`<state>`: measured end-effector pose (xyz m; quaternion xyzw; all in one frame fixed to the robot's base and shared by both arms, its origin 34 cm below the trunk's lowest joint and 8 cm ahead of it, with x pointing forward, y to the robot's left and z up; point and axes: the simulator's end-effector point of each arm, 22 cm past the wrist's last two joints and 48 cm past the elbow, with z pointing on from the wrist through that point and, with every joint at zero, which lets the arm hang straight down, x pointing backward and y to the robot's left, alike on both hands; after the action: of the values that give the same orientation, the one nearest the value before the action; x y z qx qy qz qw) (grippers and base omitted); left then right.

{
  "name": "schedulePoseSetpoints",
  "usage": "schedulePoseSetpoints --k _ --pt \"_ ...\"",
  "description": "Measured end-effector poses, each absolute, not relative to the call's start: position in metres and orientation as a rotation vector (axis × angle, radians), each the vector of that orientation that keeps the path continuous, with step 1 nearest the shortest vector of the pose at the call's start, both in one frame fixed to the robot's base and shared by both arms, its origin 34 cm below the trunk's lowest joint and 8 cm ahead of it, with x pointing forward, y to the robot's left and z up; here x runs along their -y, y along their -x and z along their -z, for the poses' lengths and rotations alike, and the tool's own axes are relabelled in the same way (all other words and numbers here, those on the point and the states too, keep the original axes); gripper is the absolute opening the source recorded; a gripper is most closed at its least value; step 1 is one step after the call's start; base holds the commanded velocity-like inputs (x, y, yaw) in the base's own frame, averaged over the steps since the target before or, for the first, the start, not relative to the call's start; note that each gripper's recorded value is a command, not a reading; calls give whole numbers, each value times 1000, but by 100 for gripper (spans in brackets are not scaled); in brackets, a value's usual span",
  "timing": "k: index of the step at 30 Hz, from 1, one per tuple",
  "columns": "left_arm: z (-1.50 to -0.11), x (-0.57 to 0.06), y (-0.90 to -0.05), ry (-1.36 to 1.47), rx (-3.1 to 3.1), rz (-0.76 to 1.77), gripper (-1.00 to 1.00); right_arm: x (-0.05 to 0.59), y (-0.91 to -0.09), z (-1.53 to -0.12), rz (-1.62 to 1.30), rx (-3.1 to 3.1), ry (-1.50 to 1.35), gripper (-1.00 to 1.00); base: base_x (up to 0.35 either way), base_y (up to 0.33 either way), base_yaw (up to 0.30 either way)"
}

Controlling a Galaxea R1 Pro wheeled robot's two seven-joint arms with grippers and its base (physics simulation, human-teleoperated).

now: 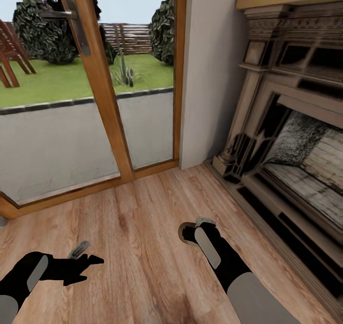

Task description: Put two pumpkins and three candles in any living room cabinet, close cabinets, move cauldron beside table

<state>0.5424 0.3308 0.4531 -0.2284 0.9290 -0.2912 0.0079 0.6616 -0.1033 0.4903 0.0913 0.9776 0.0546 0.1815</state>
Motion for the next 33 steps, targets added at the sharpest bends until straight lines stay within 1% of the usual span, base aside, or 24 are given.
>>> schedulePoseSetpoints --k 17,23,29,33 --pt "-486 -331 -547 713 -2907 906 100 97 -667 -525 -172 -2758 -258 -100 0 0 0" --pt "-496 -334 -547 713 -2917 884 100 97 -668 -537 -176 -2761 -263 -100 0 0 -201" --pt "-492 -347 -538 707 -2988 709 100 96 -669 -548 -177 -2761 -262 -100 0 0 -275" --pt "-483 -363 -532 685 -3041 476 100 96 -670 -557 -177 -2759 -260 -100 0 0 -270"
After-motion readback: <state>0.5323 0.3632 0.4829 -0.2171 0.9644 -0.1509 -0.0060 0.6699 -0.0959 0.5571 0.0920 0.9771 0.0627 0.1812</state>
